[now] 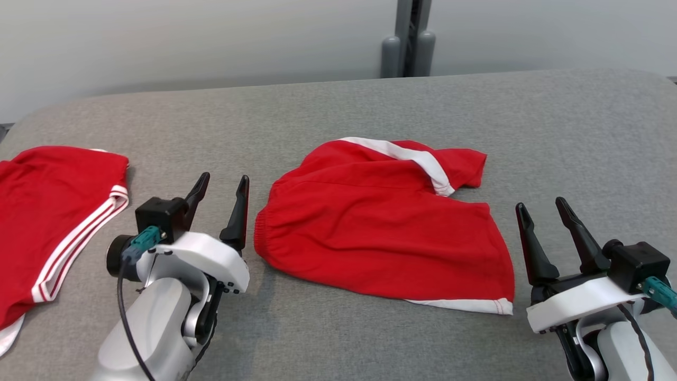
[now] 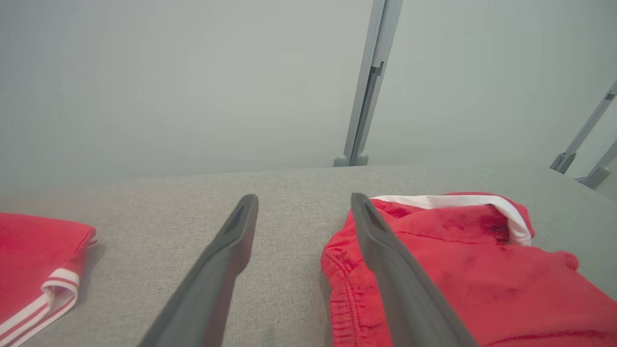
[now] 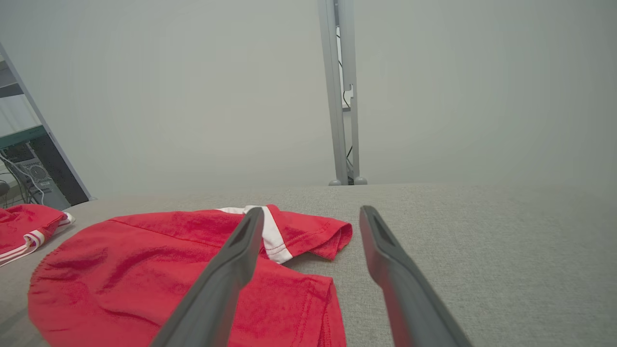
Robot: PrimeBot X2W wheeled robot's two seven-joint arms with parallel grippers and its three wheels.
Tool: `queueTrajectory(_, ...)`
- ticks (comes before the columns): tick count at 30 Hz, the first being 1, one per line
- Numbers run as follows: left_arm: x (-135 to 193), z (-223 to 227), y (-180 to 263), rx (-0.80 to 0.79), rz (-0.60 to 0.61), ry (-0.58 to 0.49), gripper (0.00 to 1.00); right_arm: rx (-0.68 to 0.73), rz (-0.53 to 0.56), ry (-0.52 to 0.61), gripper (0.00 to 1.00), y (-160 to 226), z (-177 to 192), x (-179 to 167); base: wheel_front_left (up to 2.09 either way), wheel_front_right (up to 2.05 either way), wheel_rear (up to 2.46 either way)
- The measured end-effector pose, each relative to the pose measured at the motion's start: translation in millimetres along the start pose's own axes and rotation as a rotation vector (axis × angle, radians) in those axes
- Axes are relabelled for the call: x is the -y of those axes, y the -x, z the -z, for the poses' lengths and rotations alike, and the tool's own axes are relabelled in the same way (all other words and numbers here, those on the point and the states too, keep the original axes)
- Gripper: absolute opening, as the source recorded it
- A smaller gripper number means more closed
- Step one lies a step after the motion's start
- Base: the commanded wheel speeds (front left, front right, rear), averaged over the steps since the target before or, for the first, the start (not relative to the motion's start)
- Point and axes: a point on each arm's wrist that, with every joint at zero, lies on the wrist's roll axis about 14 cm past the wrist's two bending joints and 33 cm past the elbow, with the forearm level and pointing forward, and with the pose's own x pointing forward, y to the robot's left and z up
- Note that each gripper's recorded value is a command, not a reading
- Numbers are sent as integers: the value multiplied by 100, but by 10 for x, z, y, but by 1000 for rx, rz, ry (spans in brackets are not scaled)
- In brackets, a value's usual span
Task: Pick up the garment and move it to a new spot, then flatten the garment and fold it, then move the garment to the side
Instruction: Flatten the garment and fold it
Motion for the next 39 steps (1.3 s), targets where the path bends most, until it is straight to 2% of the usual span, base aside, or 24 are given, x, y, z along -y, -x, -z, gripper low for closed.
queueTrajectory(6, -129, -326, 207, 134, -50, -16, 100, -8, -60, 30, 100, -95, 18, -140, 0, 0, 0)
queueTrajectory(11, -261, -242, 558, 165, -137, 28, 100, -52, -125, 70, 100, -201, 140, -280, 0, 0, 0)
queueTrajectory(22, -402, 40, 842, 114, -209, 52, 100, -203, -219, 201, 100, -611, 516, -339, 0, 0, 0)
queueTrajectory(31, -610, 184, 949, 73, -280, 63, 100, -331, -236, 241, 100, -917, 973, -277, 0, 0, 0)
queueTrajectory(32, -614, 193, 950, 70, -283, 66, 100, -339, -240, 242, 96, -945, 1008, -285, 0, 0, 0)
queueTrajectory(33, -620, 205, 953, 67, -287, 71, 100, -348, -242, 243, 35, -968, 1046, -289, 0, 0, 0)
queueTrajectory(34, -633, 220, 962, 62, -296, 74, 100, -353, -242, 241, 0, -992, 1071, -288, 0, 0, 0)
queueTrajectory(39, -653, 259, 971, 51, -311, 82, 100, -301, -220, 239, 0, -1229, 915, -206, 0, 0, 0)
